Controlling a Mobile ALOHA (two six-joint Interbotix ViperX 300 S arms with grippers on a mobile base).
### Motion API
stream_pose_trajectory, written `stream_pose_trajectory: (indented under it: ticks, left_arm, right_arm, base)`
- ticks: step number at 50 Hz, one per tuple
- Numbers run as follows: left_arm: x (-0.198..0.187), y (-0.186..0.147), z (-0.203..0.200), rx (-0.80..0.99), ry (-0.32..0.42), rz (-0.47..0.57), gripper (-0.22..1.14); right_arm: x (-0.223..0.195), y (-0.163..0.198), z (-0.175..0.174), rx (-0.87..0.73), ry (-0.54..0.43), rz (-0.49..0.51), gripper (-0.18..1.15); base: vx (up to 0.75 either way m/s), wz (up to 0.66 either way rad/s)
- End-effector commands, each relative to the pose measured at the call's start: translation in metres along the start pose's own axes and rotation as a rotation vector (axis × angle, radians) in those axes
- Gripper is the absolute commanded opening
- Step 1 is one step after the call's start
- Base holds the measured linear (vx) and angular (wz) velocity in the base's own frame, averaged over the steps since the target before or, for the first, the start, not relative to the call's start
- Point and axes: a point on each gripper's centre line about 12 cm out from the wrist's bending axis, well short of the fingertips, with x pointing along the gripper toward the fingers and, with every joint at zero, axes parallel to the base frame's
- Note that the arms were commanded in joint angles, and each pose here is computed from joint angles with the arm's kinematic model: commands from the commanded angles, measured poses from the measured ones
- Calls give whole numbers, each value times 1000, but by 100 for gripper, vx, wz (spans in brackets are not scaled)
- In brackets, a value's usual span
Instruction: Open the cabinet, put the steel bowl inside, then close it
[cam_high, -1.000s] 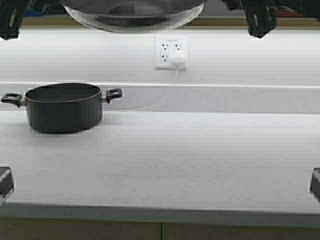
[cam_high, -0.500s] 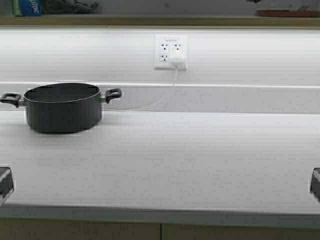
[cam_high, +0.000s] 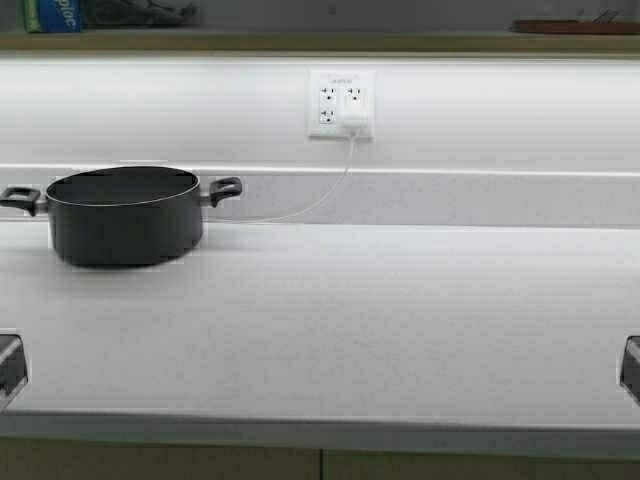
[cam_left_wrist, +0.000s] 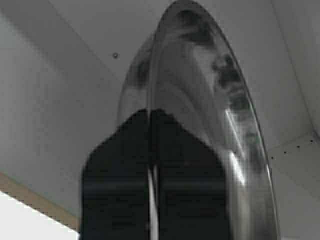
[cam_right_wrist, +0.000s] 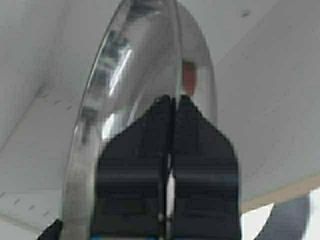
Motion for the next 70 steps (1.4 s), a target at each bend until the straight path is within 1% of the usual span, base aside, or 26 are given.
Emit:
stream_pose_trajectory:
  ticks: [1, 8, 14, 19, 25, 38, 45, 50, 55, 57, 59, 62, 65, 68, 70]
  left_arm:
    - [21, -17, 0, -1, 0, -46, 3]
    - [45, -12, -2, -20, -4, -37, 3]
    - [64, -5, -6, -25, 1, -26, 3]
    - [78, 9, -13, -38, 9, -2, 3]
    - [89, 25, -17, -66, 0, 23, 3]
    - [97, 44, -24, -86, 2, 57, 3]
    - [96, 45, -25, -102, -4, 58, 3]
    - [97, 44, -21, -127, -24, 50, 3]
    - [97, 42, -20, -145, -38, 42, 3]
    - [97, 43, -20, -146, -41, 41, 3]
    - [98, 45, -20, -150, -46, 41, 4]
    - [97, 45, -18, -164, -61, 33, 7]
    - [96, 45, -15, -186, -89, 14, 16]
    - [93, 43, -12, -203, -124, -17, 30]
    - [91, 42, -9, -209, -147, -40, 40]
  right_arm:
    - [18, 9, 12, -15, -17, 6, 7]
    - [36, -1, 25, 5, -36, -44, 7]
    - [49, -14, 29, 15, -36, -92, 7]
    - [55, -28, 28, 20, -29, -136, 7]
    - [63, -44, 27, 24, -22, -173, 7]
    - [75, -49, 26, 25, -20, -177, 7]
    - [78, -50, 26, 25, -20, -177, 7]
    - [78, -51, 27, 24, -22, -180, 7]
    - [79, -51, 29, 23, -27, -177, 9]
    - [79, -51, 31, 22, -30, -178, 13]
    - [79, -51, 33, 17, -34, -176, 19]
    - [81, -52, 35, 8, -38, -168, 39]
    - [80, -52, 38, -1, -50, -145, 62]
    - [78, -52, 41, -5, -61, -116, 83]
    - [75, -53, 42, 1, -71, -100, 96]
  base:
    - [1, 0]
    - [2, 0]
    - [2, -1]
    - [3, -1]
    - [3, -1]
    - [4, -1]
    - [4, -1]
    - [4, 0]
    - [2, 1]
    - [2, 2]
    - [1, 2]
    - [1, 1]
    - [0, 1]
    - [0, 0]
    - [0, 0]
